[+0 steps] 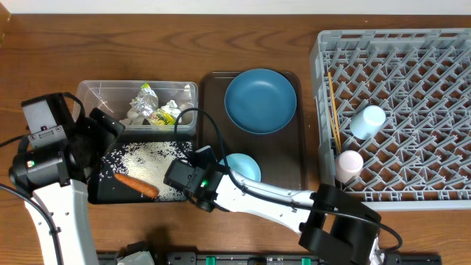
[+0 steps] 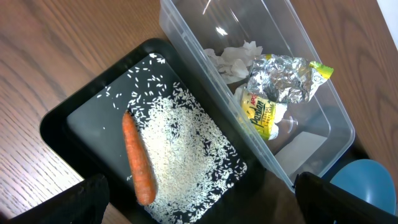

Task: Sort waste into correct bins and load items into the dishwasher rack
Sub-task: 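Lift the light-blue bowl with the right gripper and carry it toward the rack, then lower the light-blue bowl into the rack's back-left corner and release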

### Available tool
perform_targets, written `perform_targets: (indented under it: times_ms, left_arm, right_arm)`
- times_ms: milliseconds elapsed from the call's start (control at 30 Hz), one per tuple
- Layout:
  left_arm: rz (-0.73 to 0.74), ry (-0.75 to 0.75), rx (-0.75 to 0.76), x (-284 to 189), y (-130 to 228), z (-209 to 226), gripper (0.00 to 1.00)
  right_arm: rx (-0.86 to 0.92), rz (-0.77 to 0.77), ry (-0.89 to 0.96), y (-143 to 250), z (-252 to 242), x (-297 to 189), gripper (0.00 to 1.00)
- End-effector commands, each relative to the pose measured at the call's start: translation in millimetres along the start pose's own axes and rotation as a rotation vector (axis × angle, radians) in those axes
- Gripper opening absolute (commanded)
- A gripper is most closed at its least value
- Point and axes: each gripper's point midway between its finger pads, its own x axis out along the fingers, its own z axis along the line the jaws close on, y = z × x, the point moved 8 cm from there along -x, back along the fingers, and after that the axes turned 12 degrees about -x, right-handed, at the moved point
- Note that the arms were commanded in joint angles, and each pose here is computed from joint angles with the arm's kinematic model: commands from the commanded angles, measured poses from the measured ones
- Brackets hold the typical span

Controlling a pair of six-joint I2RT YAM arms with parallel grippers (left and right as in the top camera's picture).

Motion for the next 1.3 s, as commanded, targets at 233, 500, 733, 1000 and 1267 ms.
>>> perform_targets:
  times_ms: [233,500,733,1000,1267]
  left_arm:
    - [-0.014,-0.005,0.006,-2,-3,-1,0.97]
    - [-0.014,-0.005,0.006,-2,-3,-1,0.97]
    - [-0.014,-0.005,0.006,-2,-3,-1,0.97]
    - [-0.014,-0.005,0.007,-2,-3,-1,0.97]
    - [-0.014,-0.005,0.006,-2,-3,-1,0.97]
  right_arm:
    - [-0.025,-0.006,0.069,-2,-11,5,0.01]
    - [0.013,-0.112,0.022,-19,-33,-50,0.01]
    - [0.051,-0.377,-0.105,-30,-91,-157,0.01]
    - [0.182,-0.639,-0.222,-17,-208,-237,0.01]
    - [0.188,-0.847,-0.138,-1,-323,-259,0.01]
